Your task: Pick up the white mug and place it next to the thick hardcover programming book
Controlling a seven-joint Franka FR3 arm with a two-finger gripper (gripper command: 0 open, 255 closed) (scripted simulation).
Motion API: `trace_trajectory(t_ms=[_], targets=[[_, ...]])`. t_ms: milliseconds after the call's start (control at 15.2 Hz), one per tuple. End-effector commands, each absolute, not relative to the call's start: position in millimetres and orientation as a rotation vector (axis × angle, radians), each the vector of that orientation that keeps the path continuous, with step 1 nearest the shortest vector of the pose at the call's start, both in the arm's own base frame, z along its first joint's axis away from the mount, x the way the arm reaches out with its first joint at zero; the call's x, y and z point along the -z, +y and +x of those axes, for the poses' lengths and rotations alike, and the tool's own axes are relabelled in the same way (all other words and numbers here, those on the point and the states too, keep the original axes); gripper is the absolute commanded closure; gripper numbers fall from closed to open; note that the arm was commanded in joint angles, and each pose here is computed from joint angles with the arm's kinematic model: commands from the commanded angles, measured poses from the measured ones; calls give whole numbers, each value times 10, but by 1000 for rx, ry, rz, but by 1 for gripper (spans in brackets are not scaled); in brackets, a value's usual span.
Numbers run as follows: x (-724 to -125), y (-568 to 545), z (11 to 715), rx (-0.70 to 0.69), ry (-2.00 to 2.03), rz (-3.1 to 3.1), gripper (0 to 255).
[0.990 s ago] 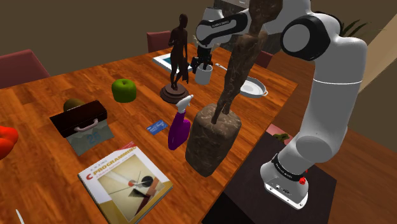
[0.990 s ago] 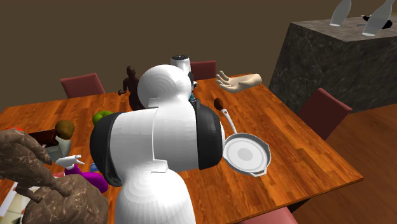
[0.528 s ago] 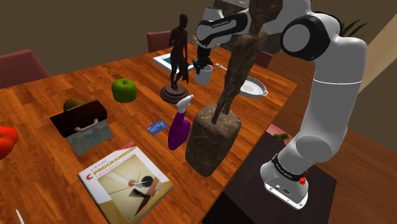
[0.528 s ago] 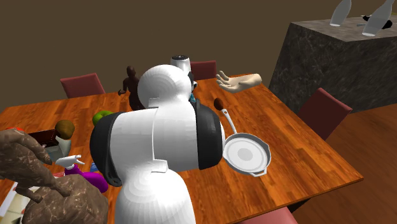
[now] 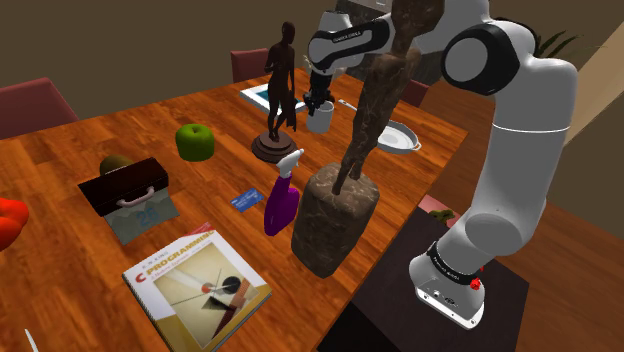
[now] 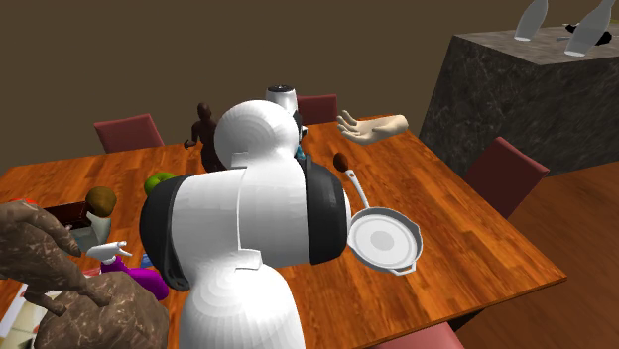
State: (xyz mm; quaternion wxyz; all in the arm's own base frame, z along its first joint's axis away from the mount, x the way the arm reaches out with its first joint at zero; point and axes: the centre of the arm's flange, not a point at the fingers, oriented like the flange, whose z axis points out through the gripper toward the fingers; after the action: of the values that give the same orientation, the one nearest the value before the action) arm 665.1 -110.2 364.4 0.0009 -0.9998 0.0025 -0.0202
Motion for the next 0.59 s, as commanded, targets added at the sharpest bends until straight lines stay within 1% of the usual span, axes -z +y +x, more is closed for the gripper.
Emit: trace_trajectory(t_ms=[0,528], targets=[[-3722,-1101,6651,64,8,-3139,255],[-4145,-1101,6651,64,8,-3139,255]])
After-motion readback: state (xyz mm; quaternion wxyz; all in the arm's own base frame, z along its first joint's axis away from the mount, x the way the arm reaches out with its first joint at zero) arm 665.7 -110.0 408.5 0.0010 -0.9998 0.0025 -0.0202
